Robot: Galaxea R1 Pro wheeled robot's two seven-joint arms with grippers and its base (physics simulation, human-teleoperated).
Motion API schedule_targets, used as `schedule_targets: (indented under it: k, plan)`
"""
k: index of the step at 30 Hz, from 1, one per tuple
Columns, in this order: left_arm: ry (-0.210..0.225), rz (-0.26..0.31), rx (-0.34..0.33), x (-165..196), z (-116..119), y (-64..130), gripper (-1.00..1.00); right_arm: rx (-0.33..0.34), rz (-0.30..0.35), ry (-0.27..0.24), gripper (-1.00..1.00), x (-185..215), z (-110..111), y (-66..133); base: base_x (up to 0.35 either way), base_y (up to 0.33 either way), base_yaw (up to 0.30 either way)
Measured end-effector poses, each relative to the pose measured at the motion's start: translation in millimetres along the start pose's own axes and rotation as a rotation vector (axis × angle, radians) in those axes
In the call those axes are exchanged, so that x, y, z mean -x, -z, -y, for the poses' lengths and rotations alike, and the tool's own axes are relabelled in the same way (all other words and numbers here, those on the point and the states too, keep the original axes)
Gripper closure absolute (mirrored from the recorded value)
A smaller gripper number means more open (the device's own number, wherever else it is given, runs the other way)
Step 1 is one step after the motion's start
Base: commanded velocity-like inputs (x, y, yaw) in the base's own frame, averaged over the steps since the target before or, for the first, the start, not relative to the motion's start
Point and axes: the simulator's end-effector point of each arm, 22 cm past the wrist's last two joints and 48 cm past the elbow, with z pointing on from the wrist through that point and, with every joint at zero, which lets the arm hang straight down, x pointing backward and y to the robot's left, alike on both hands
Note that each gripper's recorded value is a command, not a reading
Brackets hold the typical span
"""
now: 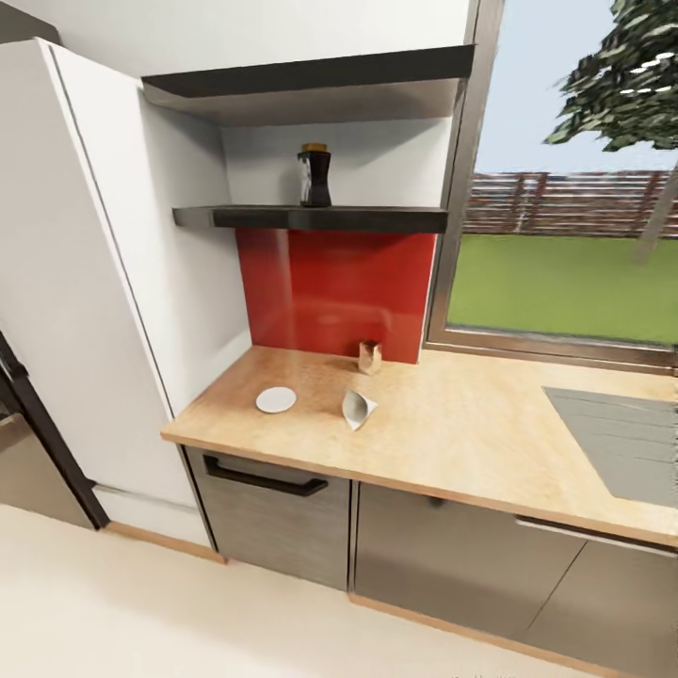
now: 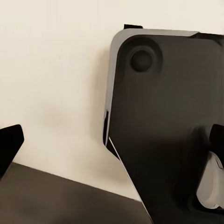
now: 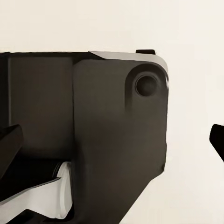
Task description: Set up a coffee station on the kitchen countertop: keep the coffee maker on the countertop, move the bottle of coffee from the kitchen shelf to the counter next to the coffee maker, place a paper coffee filter on top of the coffee maker, put the saucer next to the coffee maker with the coffee cup on the saucer, and place the electric kettle next to the coffee maker.
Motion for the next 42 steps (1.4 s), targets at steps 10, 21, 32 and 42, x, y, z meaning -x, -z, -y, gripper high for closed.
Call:
schedule_targets:
  k: [10, 21, 32, 42]
  plan:
    - [0.0, 0.0, 0.003, 0.2, -1.1, 0.0, -1.0, -0.004, 0.0, -0.005, -1.0, 0.4, 1.5, -0.1, 0.106, 0.292, -0.291]
    - [-0.009, 0.006, 0.041, 4.4, -27.1, 0.4, -1.0, -0.008, 0.01, -0.005, -1.0, 3.0, 2.9, -0.1, 0.003, 0.032, -0.174]
    - [-0.116, 0.327, 0.04, 160.8, -20.8, 25.0, -1.0, -0.011, 0.055, -0.007, -1.0, 12.5, 3.6, 0.1, -0.059, 0.0, -0.029]
    - [-0.246, 0.667, -0.074, 315.4, 36.8, 104.5, -1.0, -0.012, 0.052, -0.004, -1.0, 10.6, 4.5, 0.2, -0.048, 0.0, -0.09]
